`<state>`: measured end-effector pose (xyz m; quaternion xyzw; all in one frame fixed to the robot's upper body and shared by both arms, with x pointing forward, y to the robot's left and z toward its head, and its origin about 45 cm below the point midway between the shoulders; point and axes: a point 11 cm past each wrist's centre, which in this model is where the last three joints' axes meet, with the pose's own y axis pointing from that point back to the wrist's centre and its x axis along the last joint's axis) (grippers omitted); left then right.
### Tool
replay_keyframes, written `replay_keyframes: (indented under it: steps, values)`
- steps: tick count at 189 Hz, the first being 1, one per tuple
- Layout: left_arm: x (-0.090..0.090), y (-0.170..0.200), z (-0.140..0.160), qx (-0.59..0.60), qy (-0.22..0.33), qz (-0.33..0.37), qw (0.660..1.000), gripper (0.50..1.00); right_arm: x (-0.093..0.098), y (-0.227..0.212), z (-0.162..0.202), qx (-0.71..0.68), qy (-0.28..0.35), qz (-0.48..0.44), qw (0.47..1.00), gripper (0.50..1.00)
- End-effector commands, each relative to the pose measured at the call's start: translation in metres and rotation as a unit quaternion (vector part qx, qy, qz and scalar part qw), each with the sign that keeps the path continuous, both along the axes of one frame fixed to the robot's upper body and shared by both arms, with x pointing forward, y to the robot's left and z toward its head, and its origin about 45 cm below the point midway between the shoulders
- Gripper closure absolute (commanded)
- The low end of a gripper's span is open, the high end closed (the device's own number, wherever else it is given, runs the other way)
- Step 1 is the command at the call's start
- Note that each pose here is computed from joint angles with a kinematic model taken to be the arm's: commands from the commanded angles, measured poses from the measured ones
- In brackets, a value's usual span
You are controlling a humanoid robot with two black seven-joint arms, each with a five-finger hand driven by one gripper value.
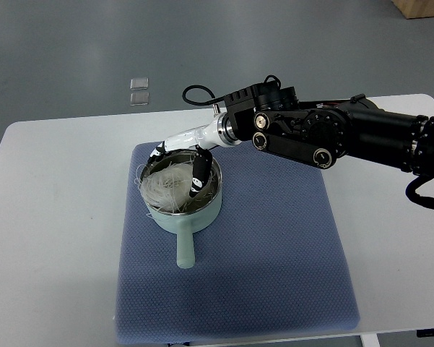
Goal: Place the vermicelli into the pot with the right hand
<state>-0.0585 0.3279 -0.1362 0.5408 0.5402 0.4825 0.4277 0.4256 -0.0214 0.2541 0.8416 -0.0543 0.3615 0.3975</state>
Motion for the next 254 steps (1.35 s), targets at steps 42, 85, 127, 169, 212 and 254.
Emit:
replay_keyframes:
  steps: [42,85,127,169,212,254]
  values:
    - [0.0,0.0,0.0,0.0,0.0,0.001,1.0,0.5,0.047,-0.049,0.095,0.156,-0.011,-0.099,0.983,0.574]
    - [0.0,-0.001,0.0,-0.001,0.0,-0.001,1.0,0.5,0.065,-0.131,0.085,0.38,0.086,-0.248,0.887,0.574]
    - [0.0,-0.003,0.0,-0.005,0.0,-0.001,1.0,0.5,0.062,-0.209,0.034,0.591,0.151,-0.391,0.689,0.574]
    - [0.0,-0.008,-0.001,-0.012,0.0,-0.002,1.0,0.5,0.047,-0.244,-0.018,0.728,0.187,-0.461,0.471,0.574]
    - [0.0,-0.009,-0.001,-0.014,0.0,-0.002,1.0,0.5,0.044,-0.241,-0.053,0.745,0.224,-0.496,0.385,0.572]
    - [0.0,-0.009,-0.001,-0.014,0.0,-0.003,1.0,0.5,0.042,-0.238,-0.064,0.741,0.23,-0.506,0.378,0.572]
